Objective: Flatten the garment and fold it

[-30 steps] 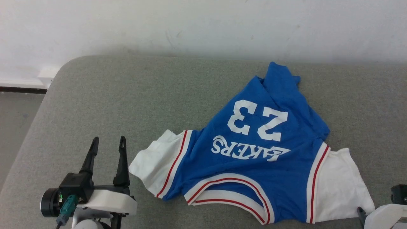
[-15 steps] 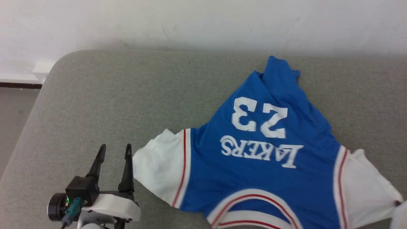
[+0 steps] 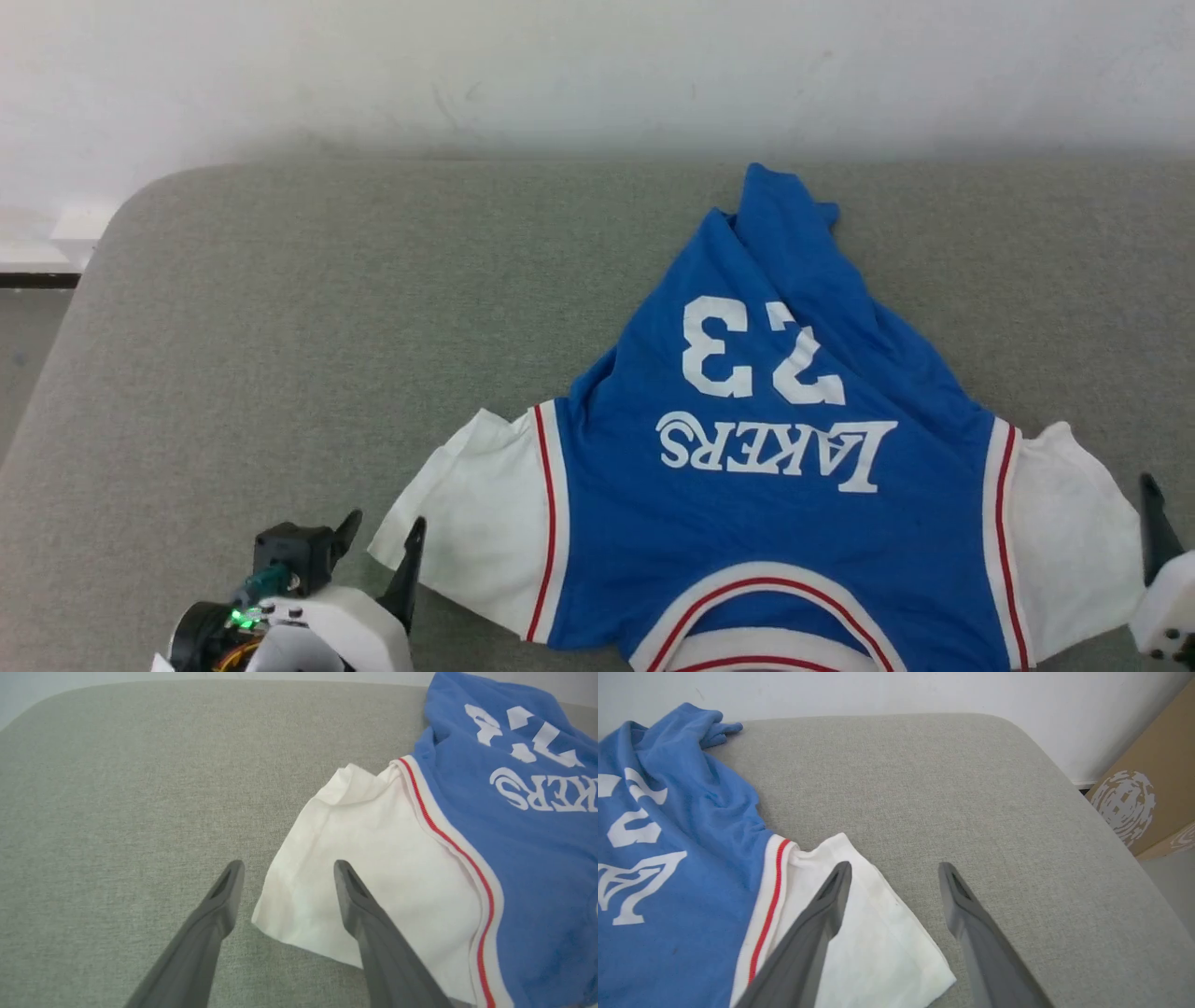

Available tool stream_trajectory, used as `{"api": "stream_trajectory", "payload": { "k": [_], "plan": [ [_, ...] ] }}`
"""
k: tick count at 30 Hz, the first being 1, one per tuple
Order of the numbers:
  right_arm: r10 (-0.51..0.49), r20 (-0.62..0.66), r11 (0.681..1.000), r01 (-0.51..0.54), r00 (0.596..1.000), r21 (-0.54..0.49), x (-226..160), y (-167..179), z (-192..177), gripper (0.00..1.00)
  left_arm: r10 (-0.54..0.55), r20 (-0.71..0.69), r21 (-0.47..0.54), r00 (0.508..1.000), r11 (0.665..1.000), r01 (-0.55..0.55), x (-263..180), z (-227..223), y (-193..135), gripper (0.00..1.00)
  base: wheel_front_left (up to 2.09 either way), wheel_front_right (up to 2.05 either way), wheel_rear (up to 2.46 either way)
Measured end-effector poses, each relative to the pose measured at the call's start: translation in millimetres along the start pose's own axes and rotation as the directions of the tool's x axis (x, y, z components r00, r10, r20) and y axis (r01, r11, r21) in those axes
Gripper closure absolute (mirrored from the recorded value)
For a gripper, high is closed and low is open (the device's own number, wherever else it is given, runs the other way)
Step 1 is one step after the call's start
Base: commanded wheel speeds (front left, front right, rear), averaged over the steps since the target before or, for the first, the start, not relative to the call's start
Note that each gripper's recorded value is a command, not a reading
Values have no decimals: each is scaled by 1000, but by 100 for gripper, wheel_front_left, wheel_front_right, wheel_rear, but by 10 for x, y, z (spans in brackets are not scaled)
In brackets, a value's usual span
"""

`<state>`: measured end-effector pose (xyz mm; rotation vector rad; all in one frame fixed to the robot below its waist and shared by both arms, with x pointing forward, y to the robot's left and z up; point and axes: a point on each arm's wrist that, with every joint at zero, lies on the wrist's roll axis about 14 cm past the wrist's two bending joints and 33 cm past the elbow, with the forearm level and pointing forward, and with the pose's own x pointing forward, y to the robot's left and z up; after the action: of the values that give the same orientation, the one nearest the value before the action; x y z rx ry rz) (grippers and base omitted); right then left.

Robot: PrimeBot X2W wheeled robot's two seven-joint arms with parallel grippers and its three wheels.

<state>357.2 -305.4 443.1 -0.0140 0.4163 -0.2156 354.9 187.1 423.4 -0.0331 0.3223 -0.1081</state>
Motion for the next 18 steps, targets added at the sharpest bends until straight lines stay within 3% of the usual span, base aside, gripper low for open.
{"api": "stream_trajectory", "payload": {
  "k": [6, 17, 18],
  "plan": [
    [14, 147, 999, -21, 989, 47, -125, 181, 246, 0, -7, -261, 46, 965, 999, 20, 25, -261, 115, 0, 0, 0, 0],
    [-5, 106, 997, -3, 994, 77, -151, 186, 77, 0, -41, -475, 73, 879, 994, 86, 99, -468, 77, 0, 0, 0, 0],
    [-8, 102, 997, 0, 995, 77, -148, 177, 64, 0, -43, -485, 71, 873, 993, 89, 103, -483, 74, 42, 0, 0, 0]
  ]
}}
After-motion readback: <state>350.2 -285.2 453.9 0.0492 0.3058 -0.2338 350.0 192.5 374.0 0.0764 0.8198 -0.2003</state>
